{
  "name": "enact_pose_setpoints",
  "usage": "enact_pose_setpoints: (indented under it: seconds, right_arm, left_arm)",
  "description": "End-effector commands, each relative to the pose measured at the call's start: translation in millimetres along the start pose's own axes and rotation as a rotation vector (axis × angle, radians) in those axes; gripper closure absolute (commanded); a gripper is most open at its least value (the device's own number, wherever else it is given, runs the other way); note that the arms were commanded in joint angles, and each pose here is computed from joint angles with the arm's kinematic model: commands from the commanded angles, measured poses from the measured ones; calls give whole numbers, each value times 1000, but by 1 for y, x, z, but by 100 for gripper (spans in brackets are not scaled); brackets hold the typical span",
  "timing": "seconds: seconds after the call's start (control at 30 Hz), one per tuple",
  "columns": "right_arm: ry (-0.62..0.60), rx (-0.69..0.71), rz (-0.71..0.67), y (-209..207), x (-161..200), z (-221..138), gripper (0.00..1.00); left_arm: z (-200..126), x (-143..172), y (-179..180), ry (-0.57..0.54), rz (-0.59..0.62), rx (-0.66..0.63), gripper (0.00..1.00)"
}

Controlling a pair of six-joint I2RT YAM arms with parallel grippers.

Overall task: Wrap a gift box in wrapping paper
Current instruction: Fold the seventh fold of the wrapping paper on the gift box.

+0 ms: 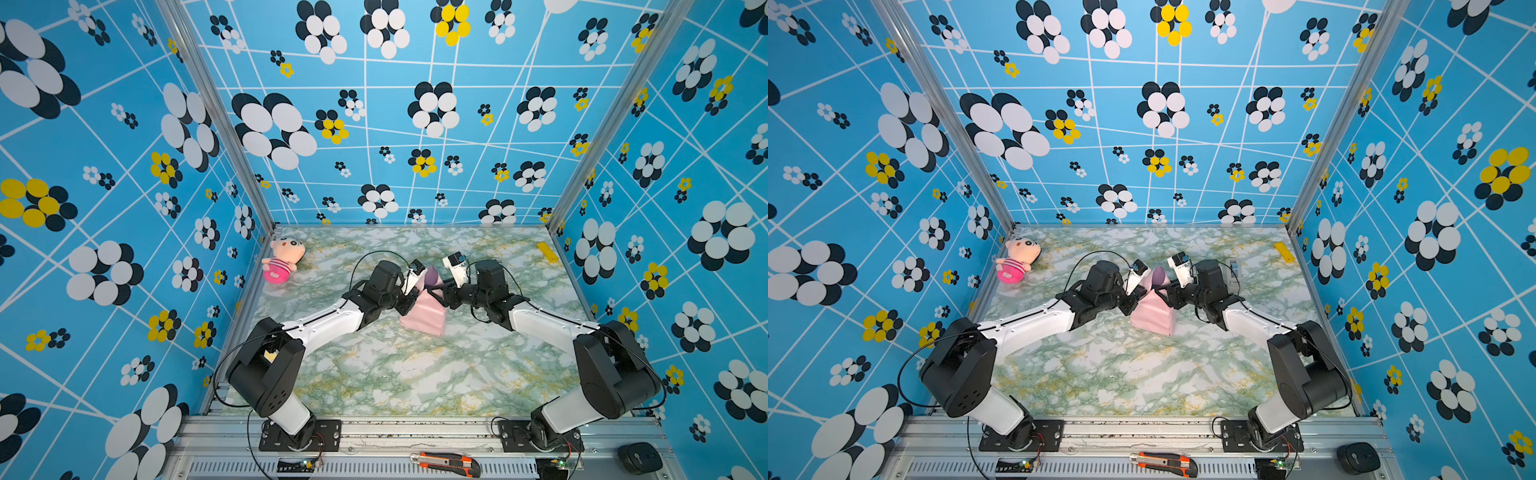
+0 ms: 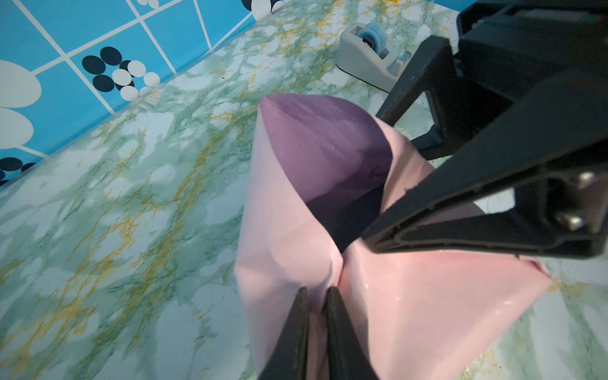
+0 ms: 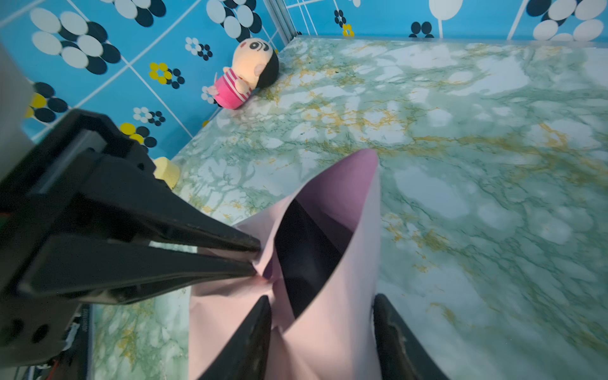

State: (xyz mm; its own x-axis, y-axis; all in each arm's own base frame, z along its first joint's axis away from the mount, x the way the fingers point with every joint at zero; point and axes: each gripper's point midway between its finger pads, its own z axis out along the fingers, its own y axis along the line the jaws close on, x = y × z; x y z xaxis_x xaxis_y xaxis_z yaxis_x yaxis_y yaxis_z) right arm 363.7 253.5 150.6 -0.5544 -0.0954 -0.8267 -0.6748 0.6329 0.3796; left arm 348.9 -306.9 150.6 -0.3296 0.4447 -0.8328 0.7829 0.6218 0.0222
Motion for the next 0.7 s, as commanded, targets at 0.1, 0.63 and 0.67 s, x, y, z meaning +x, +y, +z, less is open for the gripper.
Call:
enact_pose_setpoints:
  seconds: [0.1,0.63,0.67]
  right_arm:
    - [-66,-119,83,13,-11,-10,41]
    - [-74,127,135,-13,6,-46,32]
    - [-82,147,140,-13,3,-51,32]
  left_arm:
    - [6,39,-14,112,-5,53,85]
    - [6,36,-9,101,-33,25,85]
    - [5,35,-9,95,-41,22,83]
